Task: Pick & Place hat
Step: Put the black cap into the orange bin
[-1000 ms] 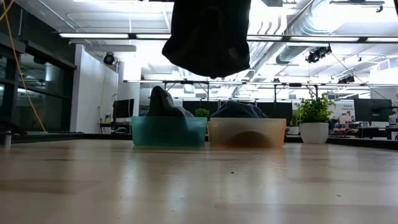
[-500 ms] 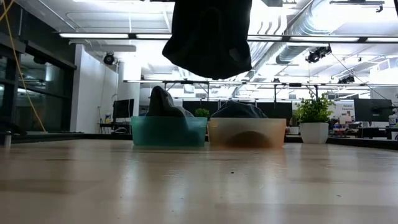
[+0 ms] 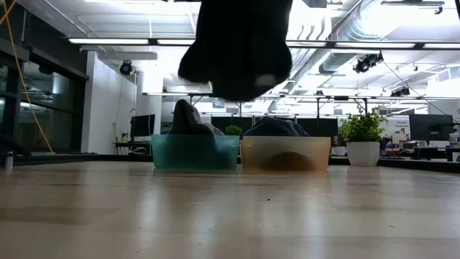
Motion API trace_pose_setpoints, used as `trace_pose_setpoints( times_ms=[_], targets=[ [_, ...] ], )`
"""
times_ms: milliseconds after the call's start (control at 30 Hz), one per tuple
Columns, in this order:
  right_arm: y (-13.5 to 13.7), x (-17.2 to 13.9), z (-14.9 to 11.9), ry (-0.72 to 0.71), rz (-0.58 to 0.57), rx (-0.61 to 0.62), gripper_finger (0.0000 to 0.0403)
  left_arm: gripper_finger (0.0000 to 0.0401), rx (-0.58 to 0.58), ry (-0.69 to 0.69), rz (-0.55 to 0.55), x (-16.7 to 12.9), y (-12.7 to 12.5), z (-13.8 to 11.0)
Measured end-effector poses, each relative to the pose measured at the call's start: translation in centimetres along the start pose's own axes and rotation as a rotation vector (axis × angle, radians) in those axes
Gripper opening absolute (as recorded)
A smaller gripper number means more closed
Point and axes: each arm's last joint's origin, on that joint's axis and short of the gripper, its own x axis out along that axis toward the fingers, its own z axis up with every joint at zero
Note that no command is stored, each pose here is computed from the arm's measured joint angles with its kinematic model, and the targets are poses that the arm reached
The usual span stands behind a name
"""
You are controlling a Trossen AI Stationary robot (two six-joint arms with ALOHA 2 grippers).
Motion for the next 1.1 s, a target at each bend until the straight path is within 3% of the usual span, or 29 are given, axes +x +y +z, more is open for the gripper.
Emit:
trace_pose_setpoints(
  times_ms=[200,433,867,1100],
  targets=[
    [-0.2,0.0,-0.3,0.023,-0.034,-0.020,0.0005,0.0035,-0.005,-0.005,0.000,0.0,0.0,0.1],
    [-0.8,-0.1,-1.1,0.070,-0.173,-0.070,0.0005,0.0045,-0.023,-0.013,0.003,-0.3,0.4,0.3],
    [-1.1,-0.7,-1.1,0.030,-0.402,-0.270,0.0005,0.0142,-0.427,-0.062,0.010,-3.2,3.2,1.7],
    [-1.1,-1.2,-1.7,0.062,-0.498,-0.385,0.0005,0.0158,-0.500,0.056,-0.005,-4.8,4.1,0.7]
  ],
)
